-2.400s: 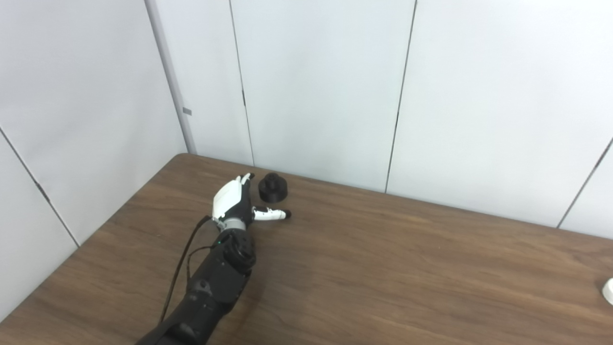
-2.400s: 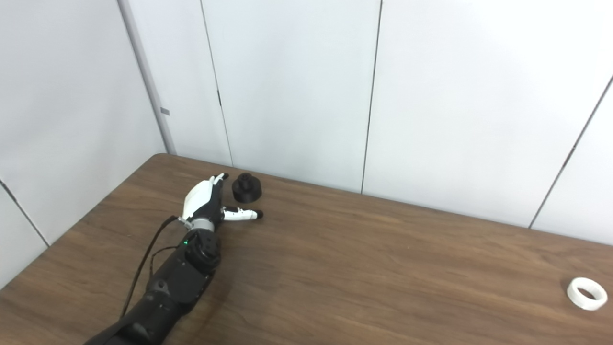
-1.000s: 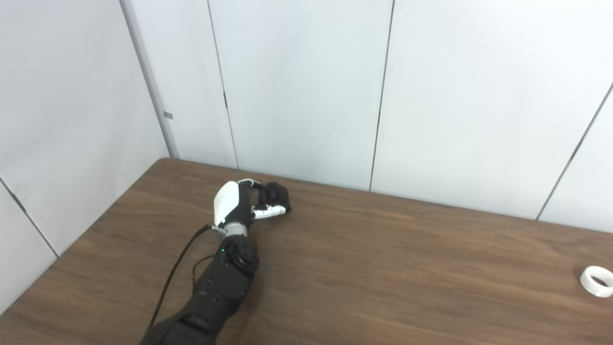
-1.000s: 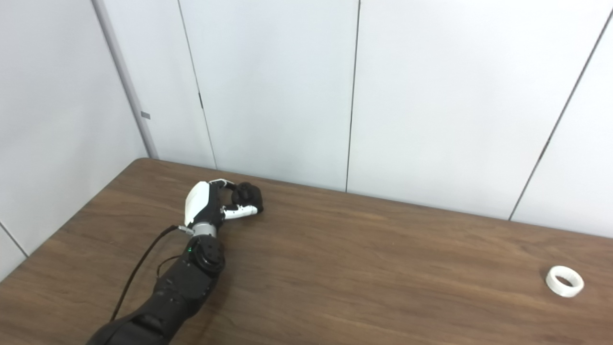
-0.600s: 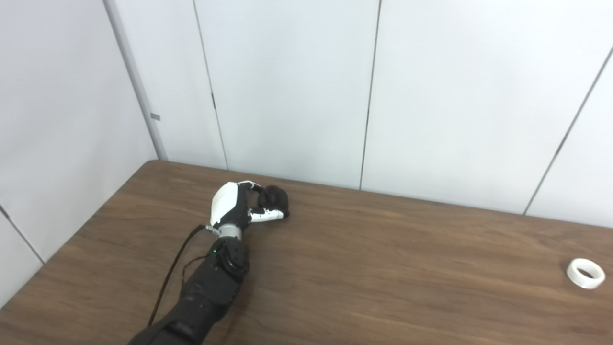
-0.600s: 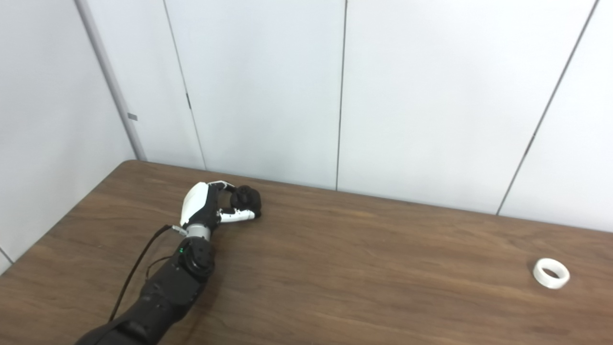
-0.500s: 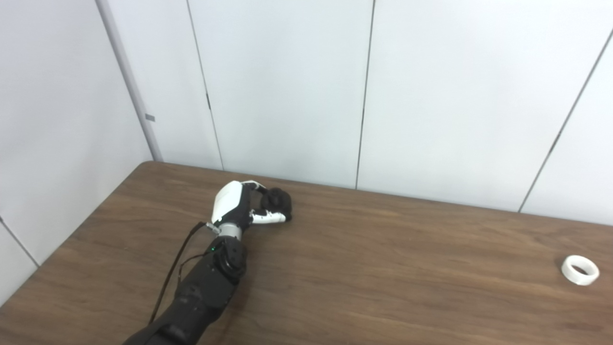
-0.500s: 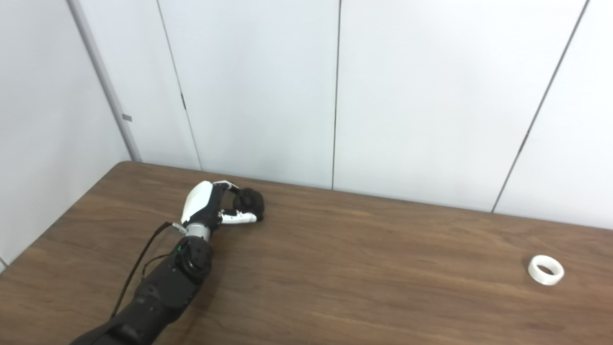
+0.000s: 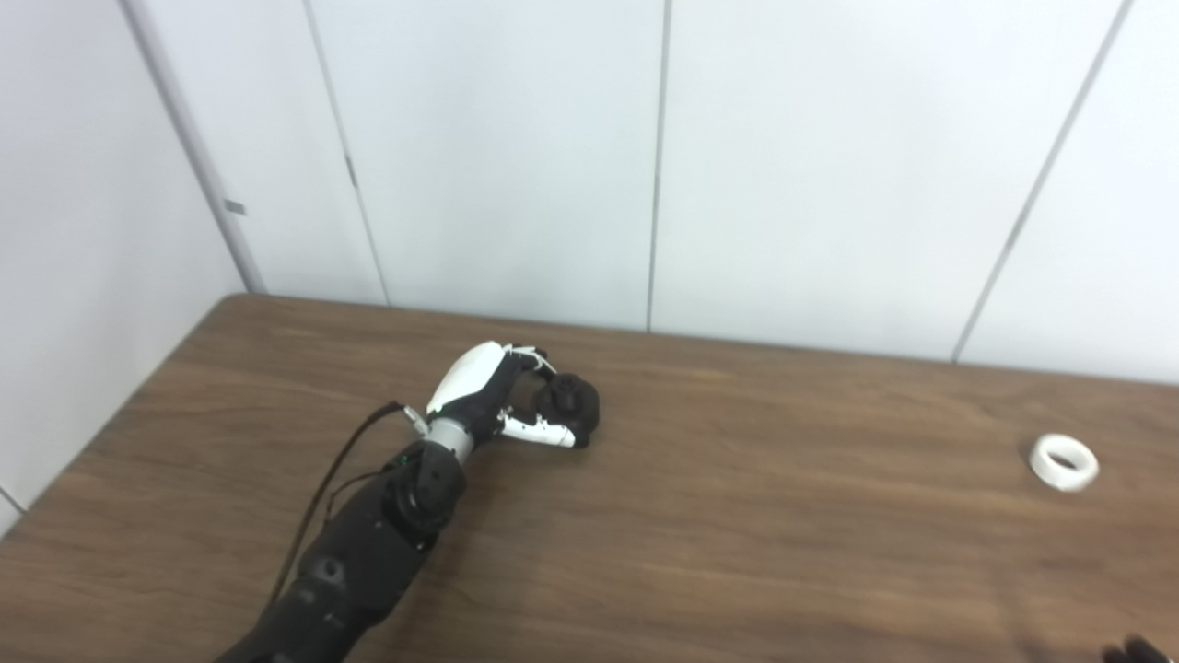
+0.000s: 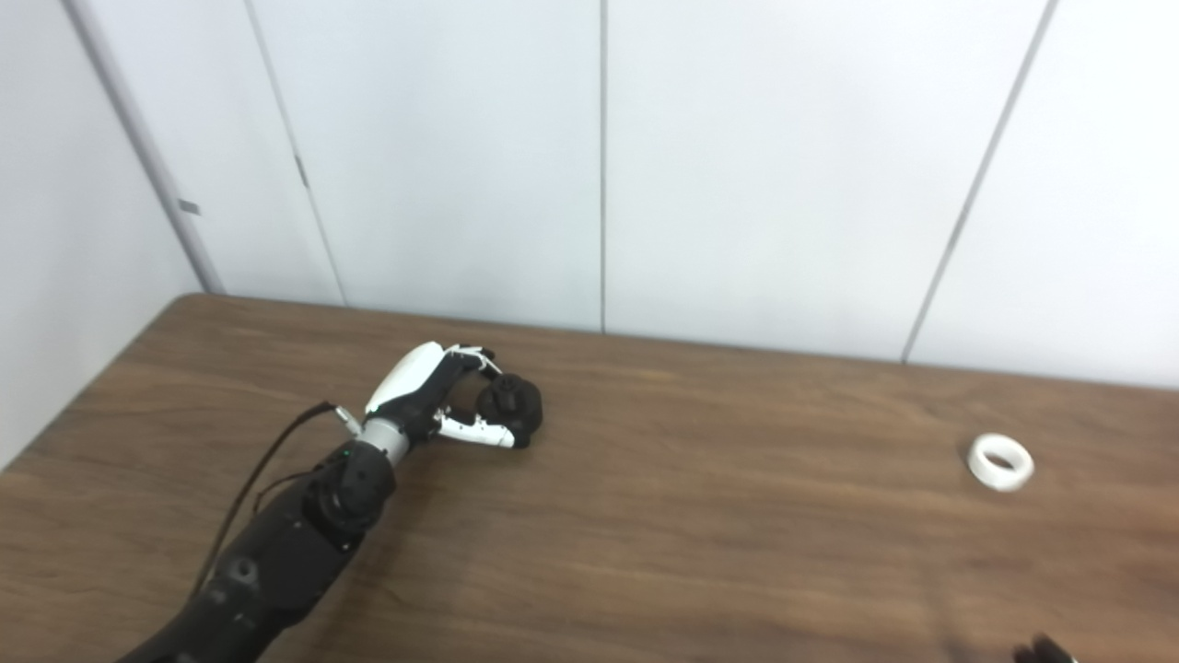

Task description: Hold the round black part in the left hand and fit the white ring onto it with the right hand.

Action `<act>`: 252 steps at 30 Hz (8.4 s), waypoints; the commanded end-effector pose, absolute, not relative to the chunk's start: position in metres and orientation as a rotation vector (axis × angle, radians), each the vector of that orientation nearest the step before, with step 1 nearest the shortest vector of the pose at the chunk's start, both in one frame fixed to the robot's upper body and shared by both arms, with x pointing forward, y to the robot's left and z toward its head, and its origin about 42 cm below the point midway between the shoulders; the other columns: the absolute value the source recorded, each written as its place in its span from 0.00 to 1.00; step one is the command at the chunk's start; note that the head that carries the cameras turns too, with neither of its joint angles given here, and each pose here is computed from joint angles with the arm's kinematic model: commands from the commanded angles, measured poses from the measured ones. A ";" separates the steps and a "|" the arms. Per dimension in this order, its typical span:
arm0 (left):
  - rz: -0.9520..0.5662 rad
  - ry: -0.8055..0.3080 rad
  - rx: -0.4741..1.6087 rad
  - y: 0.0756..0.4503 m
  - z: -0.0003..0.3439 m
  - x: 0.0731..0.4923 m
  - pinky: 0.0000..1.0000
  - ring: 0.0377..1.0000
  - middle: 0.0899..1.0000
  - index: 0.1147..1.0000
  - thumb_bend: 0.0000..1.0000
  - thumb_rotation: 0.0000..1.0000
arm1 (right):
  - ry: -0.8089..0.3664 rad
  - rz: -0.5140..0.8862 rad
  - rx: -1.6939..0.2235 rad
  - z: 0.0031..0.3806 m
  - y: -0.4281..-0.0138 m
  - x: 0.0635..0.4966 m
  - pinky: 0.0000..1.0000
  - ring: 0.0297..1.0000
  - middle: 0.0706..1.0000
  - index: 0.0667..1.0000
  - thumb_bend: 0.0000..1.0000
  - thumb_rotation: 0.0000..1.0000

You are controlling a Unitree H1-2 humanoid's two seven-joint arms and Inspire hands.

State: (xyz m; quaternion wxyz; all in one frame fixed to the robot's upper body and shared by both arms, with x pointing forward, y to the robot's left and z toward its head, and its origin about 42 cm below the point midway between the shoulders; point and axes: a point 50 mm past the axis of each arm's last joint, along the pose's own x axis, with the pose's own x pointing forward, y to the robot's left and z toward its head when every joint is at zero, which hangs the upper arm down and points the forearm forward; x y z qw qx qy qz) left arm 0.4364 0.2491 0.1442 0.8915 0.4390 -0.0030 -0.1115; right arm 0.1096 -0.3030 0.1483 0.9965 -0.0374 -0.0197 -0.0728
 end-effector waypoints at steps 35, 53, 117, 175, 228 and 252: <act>-0.793 -0.286 0.823 0.147 0.132 0.330 1.00 0.96 0.85 0.41 0.52 0.05 | -0.171 -0.301 -0.094 0.209 -0.271 0.131 0.76 0.85 0.84 0.81 0.81 0.81; -0.786 -0.314 0.859 0.182 0.121 0.343 1.00 0.96 0.85 0.41 0.52 0.05 | -0.185 -0.530 -0.656 0.269 -0.347 0.166 0.76 0.92 0.95 0.98 0.99 0.86; -0.800 -0.329 0.797 0.218 0.153 0.304 1.00 0.95 0.86 0.41 0.51 0.05 | 0.405 -0.250 -1.030 0.188 -0.359 0.396 0.88 1.00 1.00 0.97 1.00 0.63; -0.786 -0.336 0.769 0.217 0.153 0.291 1.00 0.94 0.86 0.41 0.51 0.05 | 0.402 -0.185 -1.074 0.177 -0.336 0.410 0.84 0.99 1.00 0.97 1.00 0.62; -0.777 -0.356 0.755 0.226 0.166 0.285 1.00 0.92 0.84 0.41 0.52 0.05 | 0.530 -0.199 -1.120 0.173 -0.365 0.388 0.87 1.00 1.00 0.97 1.00 0.62; -0.769 -0.357 0.751 0.226 0.165 0.285 1.00 0.92 0.84 0.41 0.52 0.05 | 0.325 -0.366 -1.095 0.171 -0.355 0.390 0.77 0.90 0.84 0.44 0.51 0.14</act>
